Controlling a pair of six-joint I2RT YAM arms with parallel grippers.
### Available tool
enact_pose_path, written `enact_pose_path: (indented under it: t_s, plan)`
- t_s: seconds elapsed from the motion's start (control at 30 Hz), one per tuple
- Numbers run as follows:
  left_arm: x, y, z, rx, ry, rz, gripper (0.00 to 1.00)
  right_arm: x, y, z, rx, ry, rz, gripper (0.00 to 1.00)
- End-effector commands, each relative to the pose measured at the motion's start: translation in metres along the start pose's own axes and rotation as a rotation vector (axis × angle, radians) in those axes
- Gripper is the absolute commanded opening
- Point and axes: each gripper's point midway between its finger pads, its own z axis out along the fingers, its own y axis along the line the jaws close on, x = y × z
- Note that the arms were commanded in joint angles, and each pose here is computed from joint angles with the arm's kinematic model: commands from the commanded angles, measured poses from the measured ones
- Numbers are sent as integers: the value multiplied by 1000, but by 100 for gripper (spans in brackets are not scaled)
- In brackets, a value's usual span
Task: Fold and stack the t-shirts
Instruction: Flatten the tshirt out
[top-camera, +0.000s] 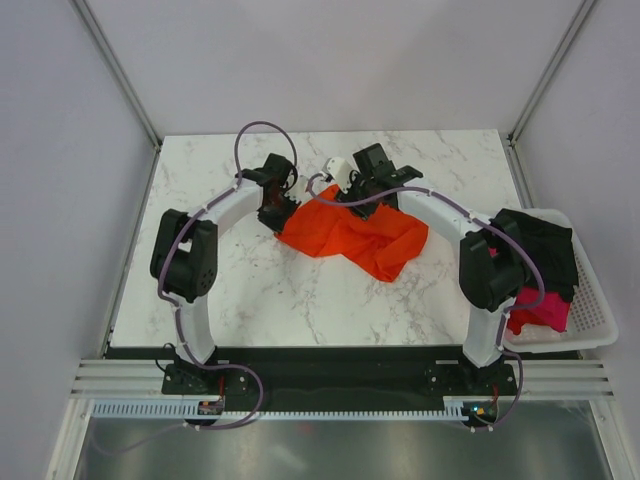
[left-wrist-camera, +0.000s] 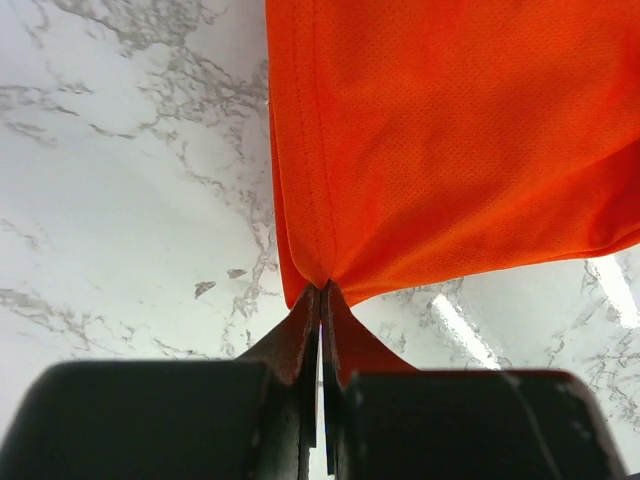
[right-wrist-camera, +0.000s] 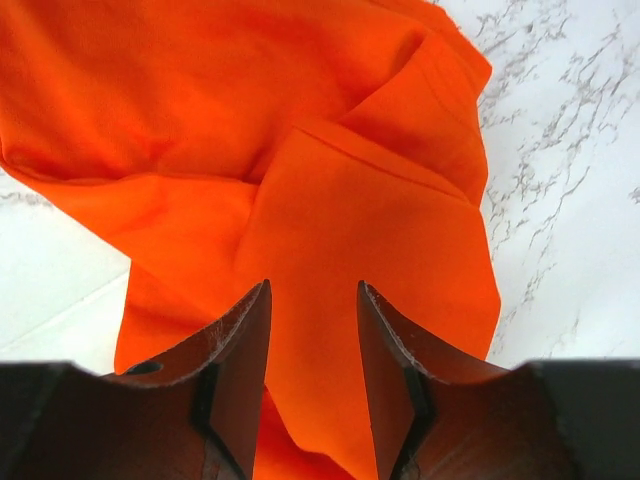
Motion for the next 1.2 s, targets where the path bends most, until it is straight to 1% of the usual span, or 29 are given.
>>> enact_pose_path:
  t_s: [0.0, 0.23, 0.43, 0.6, 0.77, 0.87, 0.9, 1.0, 1.03, 1.07, 1.13, 1.17]
  plan:
    - [-7, 9, -24, -47, -54, 23, 2, -24, 1, 4, -29, -62, 25, 48]
    - [-9, 12, -27, -61, -59, 26, 2, -23, 25, 12, -112, -45, 14, 49]
    - [-9, 13, -27, -63, -59, 24, 2, -5, 34, 22, -126, 15, 11, 50]
    - [-9, 13, -27, -63, -59, 23, 2, 8, 28, 32, -76, 73, 15, 49]
    - [-10, 13, -27, -64, -62, 24, 2, 10, 16, 38, -2, 92, 20, 47]
    - [-10, 14, -28, -66, -65, 22, 2, 14, 10, 40, 34, 109, 11, 41]
    - [-11, 14, -28, -66, -64, 25, 2, 15, 10, 40, 34, 112, 8, 29]
    - [-12, 16, -31, -69, -72, 21, 2, 13, 8, 37, 43, 109, 4, 2]
    - [-12, 17, -32, -72, -73, 19, 2, 11, 2, 31, 72, 109, -1, 0]
    - [-12, 20, -35, -79, -77, 17, 2, 2, -3, 18, 94, 82, -4, 0]
    - [-16, 25, -50, -95, -109, 15, 2, -10, -12, -2, 133, 54, -23, 0]
    - [-16, 32, -56, -106, -121, -1, 2, -22, -23, -29, 188, 17, -30, 0]
